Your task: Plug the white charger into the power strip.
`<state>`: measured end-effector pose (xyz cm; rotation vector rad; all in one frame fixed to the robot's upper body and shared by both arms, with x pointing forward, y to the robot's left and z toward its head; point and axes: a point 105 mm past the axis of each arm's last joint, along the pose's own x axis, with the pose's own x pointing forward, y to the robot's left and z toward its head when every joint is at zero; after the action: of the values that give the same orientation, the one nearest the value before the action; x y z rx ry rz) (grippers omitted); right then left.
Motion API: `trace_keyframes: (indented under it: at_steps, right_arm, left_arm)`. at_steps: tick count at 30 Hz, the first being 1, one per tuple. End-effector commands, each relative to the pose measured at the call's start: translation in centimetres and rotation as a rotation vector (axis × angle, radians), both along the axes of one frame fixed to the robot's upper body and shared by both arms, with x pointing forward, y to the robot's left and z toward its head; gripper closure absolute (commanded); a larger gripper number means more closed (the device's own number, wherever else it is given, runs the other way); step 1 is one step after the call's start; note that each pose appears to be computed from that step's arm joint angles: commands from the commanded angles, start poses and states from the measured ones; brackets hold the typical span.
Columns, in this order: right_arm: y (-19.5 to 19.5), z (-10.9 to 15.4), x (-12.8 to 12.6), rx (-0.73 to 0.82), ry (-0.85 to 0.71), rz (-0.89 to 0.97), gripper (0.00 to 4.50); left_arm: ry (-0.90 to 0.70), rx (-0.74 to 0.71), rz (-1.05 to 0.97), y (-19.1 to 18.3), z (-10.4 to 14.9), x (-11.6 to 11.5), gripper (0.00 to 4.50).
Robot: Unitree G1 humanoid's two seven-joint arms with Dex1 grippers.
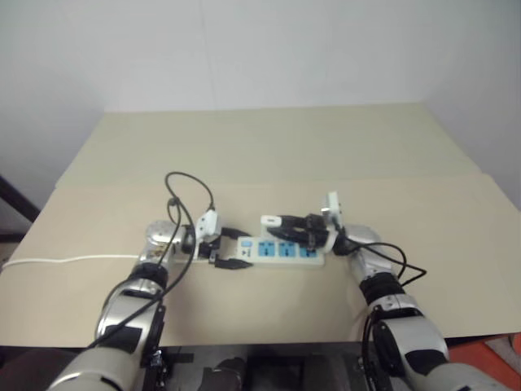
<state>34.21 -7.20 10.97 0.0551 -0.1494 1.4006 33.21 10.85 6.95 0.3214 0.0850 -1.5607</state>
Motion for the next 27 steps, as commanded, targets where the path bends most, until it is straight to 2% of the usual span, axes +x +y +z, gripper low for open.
trace_keyframes:
  at_steps: [1,27]
  right_arm:
    - [0.2,-1.3,-0.5,-0.047,0.038,0.016,3.40]
    - [1.5,-2.5,-1.4,-0.055,0.061,0.033,3.40]
  left_arm:
    - [0.018,0.058,-0.025,0.5,-0.8,-0.5,1.24]
    - [0.014,0.062,-0.018,0.7,-0.8,-0.5,1.24]
